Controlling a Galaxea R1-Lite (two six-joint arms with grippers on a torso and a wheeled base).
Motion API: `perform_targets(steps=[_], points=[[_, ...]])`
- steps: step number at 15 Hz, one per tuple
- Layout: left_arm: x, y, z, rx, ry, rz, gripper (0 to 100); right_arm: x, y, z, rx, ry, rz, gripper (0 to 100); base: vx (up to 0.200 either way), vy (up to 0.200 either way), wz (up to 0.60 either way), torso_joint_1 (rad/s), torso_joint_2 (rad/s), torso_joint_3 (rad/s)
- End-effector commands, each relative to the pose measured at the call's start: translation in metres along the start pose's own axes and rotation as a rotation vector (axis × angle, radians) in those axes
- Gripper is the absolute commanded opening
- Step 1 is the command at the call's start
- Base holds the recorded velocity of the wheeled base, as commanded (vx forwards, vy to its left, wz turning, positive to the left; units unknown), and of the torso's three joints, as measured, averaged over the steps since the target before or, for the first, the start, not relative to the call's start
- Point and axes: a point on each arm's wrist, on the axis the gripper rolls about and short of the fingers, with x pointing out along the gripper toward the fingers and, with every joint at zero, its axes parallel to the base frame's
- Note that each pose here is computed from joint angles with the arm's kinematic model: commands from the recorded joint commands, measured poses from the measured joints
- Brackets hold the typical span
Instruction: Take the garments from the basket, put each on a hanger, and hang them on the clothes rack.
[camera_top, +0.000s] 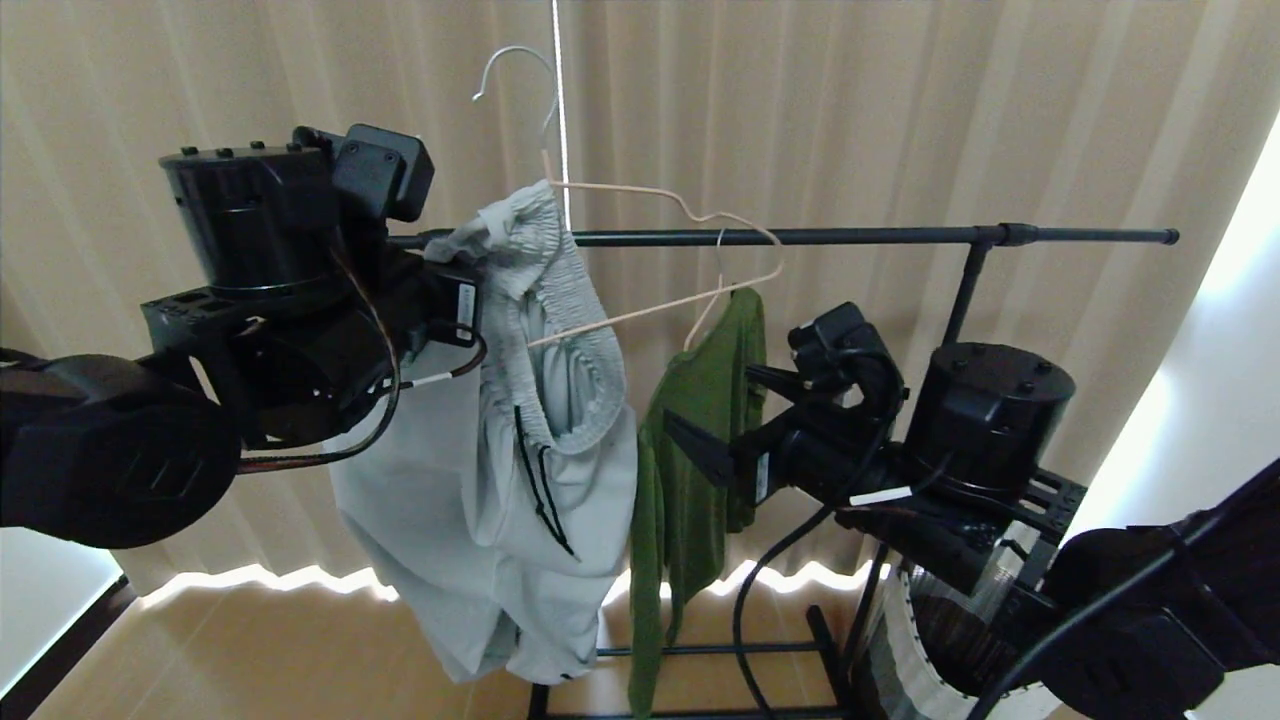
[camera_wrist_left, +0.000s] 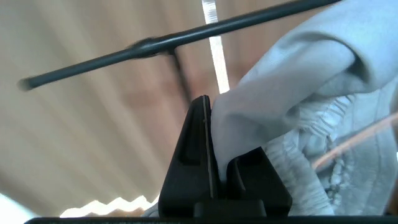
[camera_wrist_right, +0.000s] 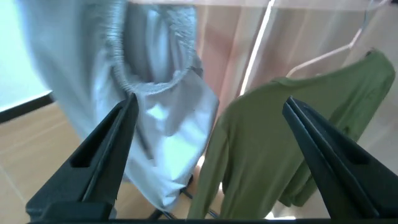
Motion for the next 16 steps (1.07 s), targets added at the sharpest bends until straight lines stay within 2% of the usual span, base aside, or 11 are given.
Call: perform_targets(steps=[1,6,10,13,14,16], points=[[-0.014,0.001,0.008,-0.010,-0.030,-0.027,0,0.022,-0.001,-0.015,0.010,0.029,-0.007,100,0.000,0.000,0.00,0.000,0.00,0.000],[-0.022,-0.006,0.013,-0.018,-0.052,-0.062,0,0.046,0.000,-0.024,0.018,0.026,-0.009,100,0.000,0.000,0.00,0.000,0.00,0.000],[-0.024,-0.006,0.015,-0.027,-0.062,-0.066,0,0.046,0.000,-0.023,0.018,0.023,-0.015,100,0.000,0.000,0.00,0.000,0.00,0.000],[-0.028,-0.013,0.014,-0.044,-0.064,-0.091,0,0.047,0.001,-0.023,0.018,0.023,-0.014,100,0.000,0.000,0.00,0.000,0.00,0.000],[-0.028,-0.014,0.014,-0.043,-0.065,-0.094,0,0.047,0.001,-0.024,0.018,0.026,-0.014,0,0.000,0.000,0.00,0.000,0.00,0.000],[-0.029,-0.014,0.015,-0.045,-0.068,-0.097,0,0.048,0.001,-0.029,0.017,0.038,-0.014,0,0.000,0.000,0.00,0.000,0.00,0.000]])
